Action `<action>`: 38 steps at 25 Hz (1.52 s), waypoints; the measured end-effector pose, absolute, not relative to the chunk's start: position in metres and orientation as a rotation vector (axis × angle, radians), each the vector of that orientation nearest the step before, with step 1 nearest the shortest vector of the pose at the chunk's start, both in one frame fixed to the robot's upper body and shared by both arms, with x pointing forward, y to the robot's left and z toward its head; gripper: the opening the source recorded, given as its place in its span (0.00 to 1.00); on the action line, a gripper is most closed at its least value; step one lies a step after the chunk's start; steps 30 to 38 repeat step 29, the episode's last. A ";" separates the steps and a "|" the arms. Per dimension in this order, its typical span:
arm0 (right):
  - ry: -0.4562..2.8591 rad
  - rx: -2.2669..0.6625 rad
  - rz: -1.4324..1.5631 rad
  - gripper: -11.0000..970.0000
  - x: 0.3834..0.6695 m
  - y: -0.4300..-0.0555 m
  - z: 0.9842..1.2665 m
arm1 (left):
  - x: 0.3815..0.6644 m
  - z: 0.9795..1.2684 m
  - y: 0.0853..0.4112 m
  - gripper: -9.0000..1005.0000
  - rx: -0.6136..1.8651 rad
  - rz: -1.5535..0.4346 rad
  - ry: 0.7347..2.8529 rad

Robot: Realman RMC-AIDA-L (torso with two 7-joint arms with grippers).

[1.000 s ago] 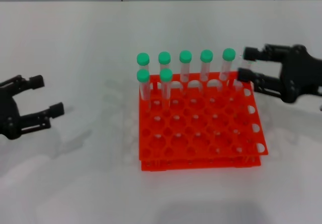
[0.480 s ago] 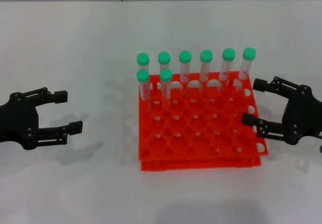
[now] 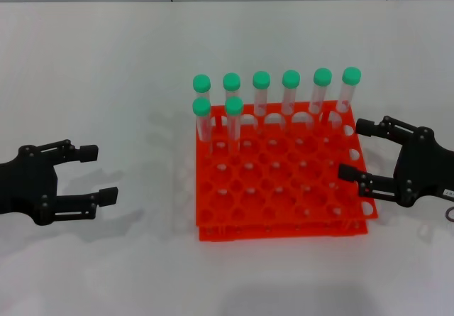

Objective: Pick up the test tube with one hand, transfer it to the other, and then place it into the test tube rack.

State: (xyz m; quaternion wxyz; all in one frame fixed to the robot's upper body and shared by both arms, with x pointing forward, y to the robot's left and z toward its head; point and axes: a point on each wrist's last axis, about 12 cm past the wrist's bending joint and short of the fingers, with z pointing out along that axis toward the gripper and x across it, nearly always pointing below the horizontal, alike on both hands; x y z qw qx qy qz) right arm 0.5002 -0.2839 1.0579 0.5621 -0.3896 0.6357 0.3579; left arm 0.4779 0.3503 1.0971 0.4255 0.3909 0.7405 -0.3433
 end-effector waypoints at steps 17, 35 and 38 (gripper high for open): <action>1.547 -0.956 0.873 0.84 0.497 -0.281 1.051 | 0.484 1.102 0.339 0.85 1.008 -0.903 1.803; 1.554 -0.963 0.867 0.84 0.500 -0.286 1.055 | 0.488 1.104 0.337 0.85 1.019 -0.900 1.793; 1.554 -0.963 0.867 0.84 0.500 -0.286 1.055 | 0.488 1.104 0.337 0.85 1.019 -0.900 1.793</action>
